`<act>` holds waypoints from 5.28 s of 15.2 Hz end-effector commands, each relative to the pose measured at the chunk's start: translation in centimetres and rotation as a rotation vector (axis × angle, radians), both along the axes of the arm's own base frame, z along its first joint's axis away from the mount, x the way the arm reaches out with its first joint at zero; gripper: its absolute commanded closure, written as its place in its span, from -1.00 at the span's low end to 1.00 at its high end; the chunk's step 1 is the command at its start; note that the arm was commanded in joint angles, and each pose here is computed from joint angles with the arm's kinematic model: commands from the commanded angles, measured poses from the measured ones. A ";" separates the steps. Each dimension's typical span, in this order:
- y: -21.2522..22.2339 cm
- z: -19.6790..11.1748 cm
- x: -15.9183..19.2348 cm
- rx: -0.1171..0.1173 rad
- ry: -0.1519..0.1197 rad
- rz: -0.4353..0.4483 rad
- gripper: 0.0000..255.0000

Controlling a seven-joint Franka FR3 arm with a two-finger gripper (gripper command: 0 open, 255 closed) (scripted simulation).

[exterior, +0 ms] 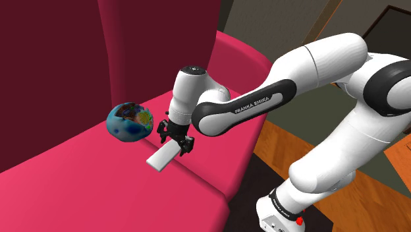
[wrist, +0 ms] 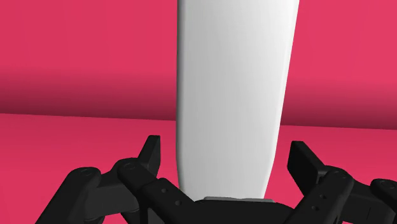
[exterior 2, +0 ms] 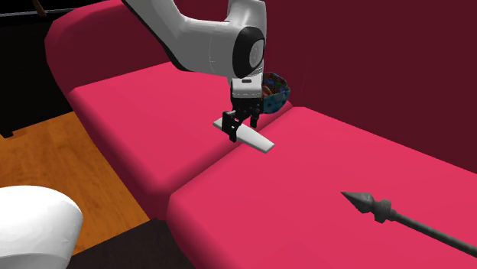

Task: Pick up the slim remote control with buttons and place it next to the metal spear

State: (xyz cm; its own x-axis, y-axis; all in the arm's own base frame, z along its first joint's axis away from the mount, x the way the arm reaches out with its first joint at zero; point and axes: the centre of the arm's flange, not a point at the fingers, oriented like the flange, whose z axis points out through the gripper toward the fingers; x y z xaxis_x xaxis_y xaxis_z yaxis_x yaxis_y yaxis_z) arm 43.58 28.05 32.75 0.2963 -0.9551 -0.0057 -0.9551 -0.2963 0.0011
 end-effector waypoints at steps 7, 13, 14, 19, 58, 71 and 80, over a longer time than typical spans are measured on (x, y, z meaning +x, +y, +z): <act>0.0 0.0 0.0 0.000 0.000 0.000 1.00; 0.0 0.5 0.0 0.000 0.000 0.000 1.00; 0.0 1.1 0.0 0.000 0.000 0.000 1.00; 0.0 3.7 0.0 0.000 0.000 0.000 1.00; -30.3 12.2 2.1 0.000 0.000 0.000 1.00; -47.4 12.2 3.2 0.000 0.000 0.000 1.00; -59.3 12.3 4.0 0.000 0.000 0.000 1.00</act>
State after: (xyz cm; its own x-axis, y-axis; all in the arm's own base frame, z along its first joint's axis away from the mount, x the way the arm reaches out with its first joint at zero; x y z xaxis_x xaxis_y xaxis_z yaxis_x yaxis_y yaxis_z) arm 47.61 -29.71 45.17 0.2960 -0.9552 -0.0062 -0.9552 -0.2960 0.0007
